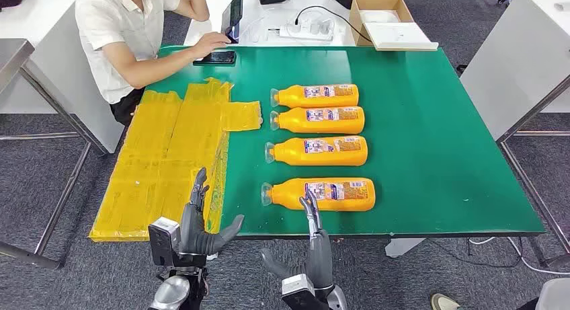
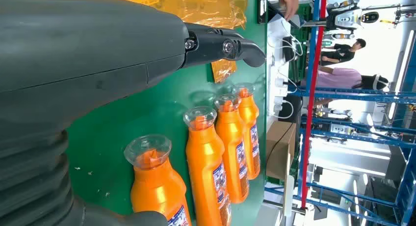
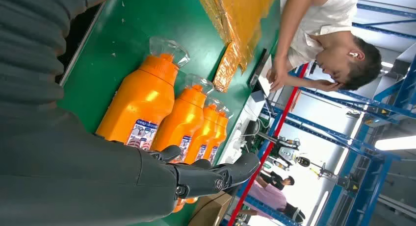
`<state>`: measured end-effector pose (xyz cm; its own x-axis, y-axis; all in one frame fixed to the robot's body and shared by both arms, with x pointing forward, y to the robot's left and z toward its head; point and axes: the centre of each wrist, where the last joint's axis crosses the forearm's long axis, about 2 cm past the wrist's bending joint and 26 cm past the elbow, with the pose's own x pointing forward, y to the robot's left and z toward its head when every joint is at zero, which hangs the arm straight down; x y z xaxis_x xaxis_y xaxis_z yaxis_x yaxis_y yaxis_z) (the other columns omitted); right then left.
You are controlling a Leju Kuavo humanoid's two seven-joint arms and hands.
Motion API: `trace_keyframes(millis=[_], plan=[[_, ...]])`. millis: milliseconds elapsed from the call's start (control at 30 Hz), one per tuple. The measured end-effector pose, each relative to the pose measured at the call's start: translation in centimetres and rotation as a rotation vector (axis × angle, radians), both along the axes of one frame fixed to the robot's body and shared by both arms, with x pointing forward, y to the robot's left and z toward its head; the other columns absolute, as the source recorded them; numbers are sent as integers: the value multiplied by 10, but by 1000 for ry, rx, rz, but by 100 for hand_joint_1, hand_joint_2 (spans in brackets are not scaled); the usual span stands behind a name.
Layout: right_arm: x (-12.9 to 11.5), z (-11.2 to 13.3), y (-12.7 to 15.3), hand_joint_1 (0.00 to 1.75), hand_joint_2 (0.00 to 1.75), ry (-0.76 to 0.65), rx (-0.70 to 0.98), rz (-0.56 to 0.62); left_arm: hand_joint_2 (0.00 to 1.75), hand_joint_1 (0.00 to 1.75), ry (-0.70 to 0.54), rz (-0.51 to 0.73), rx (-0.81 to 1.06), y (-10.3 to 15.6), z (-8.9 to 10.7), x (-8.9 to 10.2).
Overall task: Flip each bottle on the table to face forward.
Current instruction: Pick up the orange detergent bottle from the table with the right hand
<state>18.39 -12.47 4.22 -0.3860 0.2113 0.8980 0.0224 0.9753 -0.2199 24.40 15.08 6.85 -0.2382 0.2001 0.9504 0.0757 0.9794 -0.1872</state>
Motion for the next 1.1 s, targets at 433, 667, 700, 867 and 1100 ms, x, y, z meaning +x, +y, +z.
trace_keyframes(millis=[433,667,700,867,1100], plan=[[0,0,0,0,175,0,0,0,175,0,0,0,0,0,0,0],[0,0,0,0,175,0,0,0,175,0,0,0,0,0,0,0],[0,0,0,0,175,-3,-4,2,175,0,0,0,0,0,0,0],[42,-16,-86,0,175,-137,-600,-108,175,0,20,-15,-3,1,-6,-7],[47,-26,-141,0,175,-54,-954,-186,175,0,15,-30,-5,1,-6,-7]])
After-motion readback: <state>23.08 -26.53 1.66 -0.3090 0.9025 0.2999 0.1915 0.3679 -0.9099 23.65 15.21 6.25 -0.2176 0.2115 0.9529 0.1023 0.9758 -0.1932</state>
